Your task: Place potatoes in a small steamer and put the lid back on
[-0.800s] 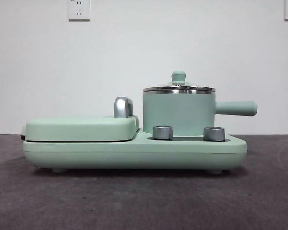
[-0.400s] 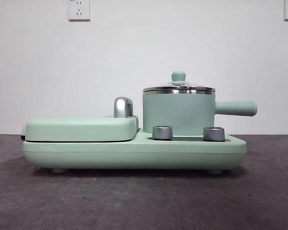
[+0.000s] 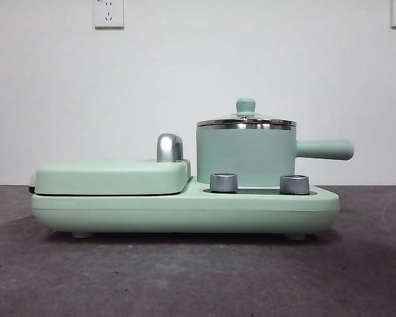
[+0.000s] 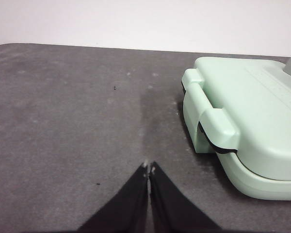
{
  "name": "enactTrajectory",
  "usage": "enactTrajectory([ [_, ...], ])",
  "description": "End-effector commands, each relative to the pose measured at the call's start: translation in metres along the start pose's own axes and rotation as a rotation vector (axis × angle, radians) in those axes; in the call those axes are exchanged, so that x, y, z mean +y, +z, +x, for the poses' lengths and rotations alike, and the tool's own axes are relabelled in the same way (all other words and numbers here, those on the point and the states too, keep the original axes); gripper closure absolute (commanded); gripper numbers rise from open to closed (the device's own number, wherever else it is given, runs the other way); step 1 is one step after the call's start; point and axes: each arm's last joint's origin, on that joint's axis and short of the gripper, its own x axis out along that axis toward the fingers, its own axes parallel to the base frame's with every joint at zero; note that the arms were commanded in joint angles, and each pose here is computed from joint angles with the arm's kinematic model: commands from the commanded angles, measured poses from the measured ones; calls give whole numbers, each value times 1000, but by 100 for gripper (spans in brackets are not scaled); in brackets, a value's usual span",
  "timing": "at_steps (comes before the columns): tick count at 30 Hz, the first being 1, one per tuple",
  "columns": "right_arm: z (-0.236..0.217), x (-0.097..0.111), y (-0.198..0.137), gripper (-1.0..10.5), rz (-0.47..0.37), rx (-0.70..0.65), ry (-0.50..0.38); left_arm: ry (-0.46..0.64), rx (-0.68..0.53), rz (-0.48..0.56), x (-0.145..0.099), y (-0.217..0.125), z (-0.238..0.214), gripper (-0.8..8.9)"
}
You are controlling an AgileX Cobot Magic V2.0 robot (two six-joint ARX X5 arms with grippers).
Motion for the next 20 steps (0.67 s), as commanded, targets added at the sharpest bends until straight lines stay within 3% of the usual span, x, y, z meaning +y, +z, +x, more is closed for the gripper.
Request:
enactTrajectory([
  [1,-1,-1,0,921,-3,-15,-17,4,22,-10,1,-6,2,807],
  [20,-1,-2,1,921,-1,-28,-22,4,23,-10,1,-6,2,807],
])
